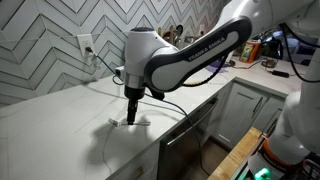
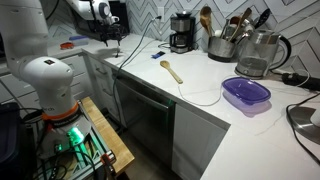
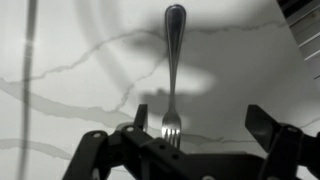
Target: Move the silver fork to the right
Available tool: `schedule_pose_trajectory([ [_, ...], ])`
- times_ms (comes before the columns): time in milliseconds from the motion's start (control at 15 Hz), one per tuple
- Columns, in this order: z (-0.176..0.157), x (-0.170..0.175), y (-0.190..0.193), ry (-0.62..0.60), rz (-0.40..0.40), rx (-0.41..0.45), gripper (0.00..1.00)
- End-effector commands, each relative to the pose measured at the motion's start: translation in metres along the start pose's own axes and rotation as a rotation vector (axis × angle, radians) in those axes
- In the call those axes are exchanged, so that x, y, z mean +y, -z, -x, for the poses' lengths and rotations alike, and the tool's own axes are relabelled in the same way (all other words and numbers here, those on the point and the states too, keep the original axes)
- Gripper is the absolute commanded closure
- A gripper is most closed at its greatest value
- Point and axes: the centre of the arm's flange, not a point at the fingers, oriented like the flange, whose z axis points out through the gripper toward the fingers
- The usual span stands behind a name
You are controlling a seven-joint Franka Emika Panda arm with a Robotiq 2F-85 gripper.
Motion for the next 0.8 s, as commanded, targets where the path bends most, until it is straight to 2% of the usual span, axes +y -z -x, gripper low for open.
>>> schedule_pose_trajectory([
  [0, -0.026, 0.001, -0.02, -0.014, -0.006, 0.049, 0.0],
  [733, -0.047, 0.001, -0.055, -0.008, 0.043, 0.138, 0.0],
])
